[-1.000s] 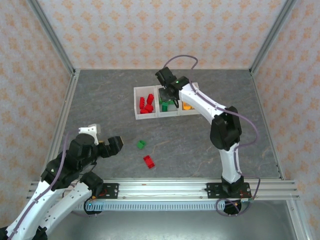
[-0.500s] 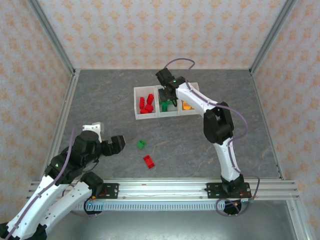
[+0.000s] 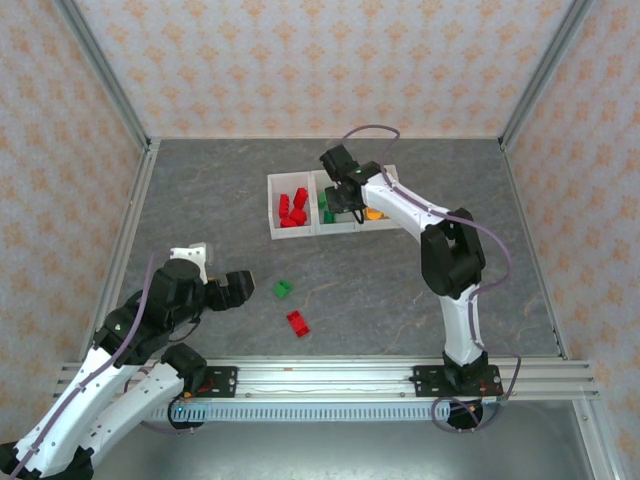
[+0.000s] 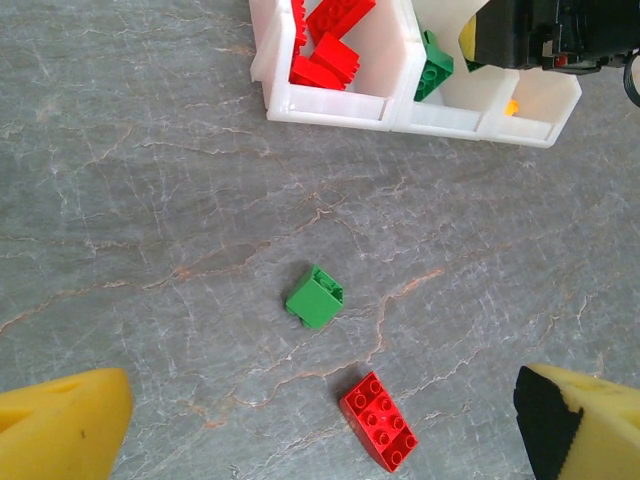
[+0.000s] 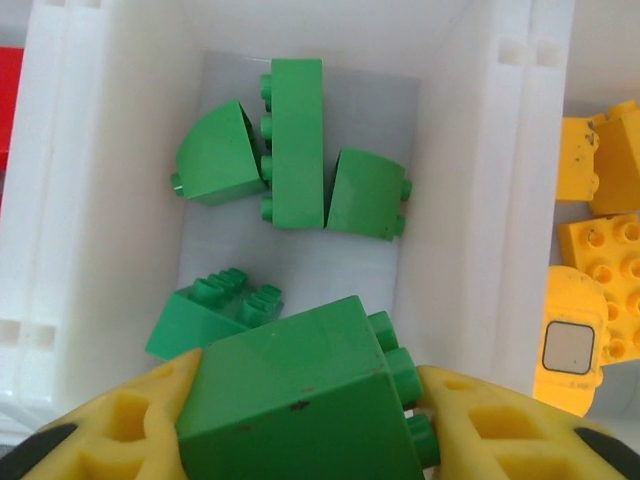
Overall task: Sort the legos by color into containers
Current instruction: Place the lego in the container, then pick up the lego from the bottom-center of the table.
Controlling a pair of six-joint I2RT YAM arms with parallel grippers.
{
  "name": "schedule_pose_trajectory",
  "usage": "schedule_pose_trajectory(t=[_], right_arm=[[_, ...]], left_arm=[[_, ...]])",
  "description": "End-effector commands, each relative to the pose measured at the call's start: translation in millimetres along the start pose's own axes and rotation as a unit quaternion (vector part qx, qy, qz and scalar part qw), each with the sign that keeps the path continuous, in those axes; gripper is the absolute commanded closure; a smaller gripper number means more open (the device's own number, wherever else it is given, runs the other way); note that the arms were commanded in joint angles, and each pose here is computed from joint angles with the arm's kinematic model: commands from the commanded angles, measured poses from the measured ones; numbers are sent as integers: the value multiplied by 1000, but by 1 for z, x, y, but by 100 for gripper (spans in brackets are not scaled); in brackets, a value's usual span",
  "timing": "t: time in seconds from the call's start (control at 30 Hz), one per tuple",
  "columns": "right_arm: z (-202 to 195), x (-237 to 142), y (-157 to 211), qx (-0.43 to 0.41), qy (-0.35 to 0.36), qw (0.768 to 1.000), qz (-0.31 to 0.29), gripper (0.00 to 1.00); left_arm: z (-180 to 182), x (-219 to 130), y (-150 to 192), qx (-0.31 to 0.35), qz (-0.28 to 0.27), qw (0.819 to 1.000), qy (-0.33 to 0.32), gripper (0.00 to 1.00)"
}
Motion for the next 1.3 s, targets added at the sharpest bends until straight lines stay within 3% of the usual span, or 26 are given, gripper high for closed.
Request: schedule_pose_trajectory(t=[0.0,0.3,0.63,1.07,1.27], right_arm=[[-3,-15,0,13,-4,1000,-15,59],[-3,-16,8,2,-6,1000,-10,40],[-2,-23,5,-7,-19,1000,-22,31],[11,-74,0,12,-62,996,-64,1],[39,-97,18,9,-104,992,-71,0]], left_arm=[[-2,1,0,13,-2,1000,11,1],[-1,-2,-1,9,-7,1000,9,1],[-2,-3,-2,4,-8,1000,7,1],[-3,1,-1,-12,-1,1000,8,1],[0,5,1,-20,9,1000,-6,1]])
Point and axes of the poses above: each hand's point on the last joint's axis, 136 mm out from that joint toward the fingers, its own x axis out along the fingers, its own z axis along the line the jaws close on, y = z × x, the point moved 7 cm from there along -x, back along the fingers, and after that the axes turned 12 degrees about -x, right-handed, at the moved point
